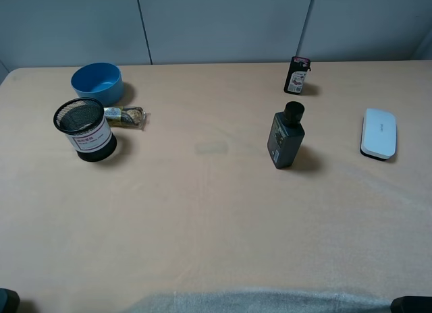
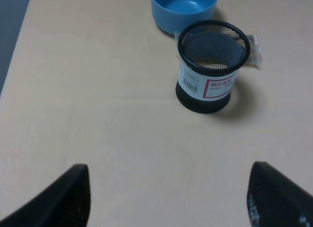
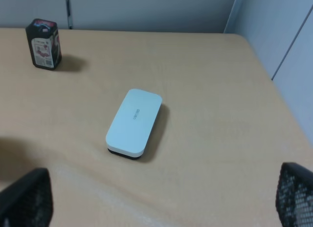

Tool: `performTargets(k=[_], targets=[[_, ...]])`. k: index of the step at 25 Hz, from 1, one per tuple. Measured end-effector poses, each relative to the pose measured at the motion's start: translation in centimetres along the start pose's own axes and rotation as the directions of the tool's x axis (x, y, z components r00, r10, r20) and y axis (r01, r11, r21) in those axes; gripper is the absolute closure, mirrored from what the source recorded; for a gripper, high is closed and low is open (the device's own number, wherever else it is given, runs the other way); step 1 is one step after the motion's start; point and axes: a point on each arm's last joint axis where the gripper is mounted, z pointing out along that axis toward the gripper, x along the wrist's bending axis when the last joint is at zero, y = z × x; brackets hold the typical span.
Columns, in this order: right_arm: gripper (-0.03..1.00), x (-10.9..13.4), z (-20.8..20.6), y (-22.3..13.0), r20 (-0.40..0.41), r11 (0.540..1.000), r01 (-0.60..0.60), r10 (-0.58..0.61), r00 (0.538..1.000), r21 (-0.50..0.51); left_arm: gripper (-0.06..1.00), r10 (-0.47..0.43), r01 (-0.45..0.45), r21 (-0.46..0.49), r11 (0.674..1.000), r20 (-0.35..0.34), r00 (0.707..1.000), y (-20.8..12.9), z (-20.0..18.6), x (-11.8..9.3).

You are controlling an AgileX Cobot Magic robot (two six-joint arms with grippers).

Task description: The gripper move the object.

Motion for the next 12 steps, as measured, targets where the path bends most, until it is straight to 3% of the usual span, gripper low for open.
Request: performTargets(k=[12], targets=[[0.27, 0.0, 0.0, 0.0, 0.0, 1.0, 0.0, 0.0, 1.0, 0.0, 0.21, 0.0, 0.0, 0.0, 1.0, 0.0, 1.0, 0.0, 0.0, 0.0]])
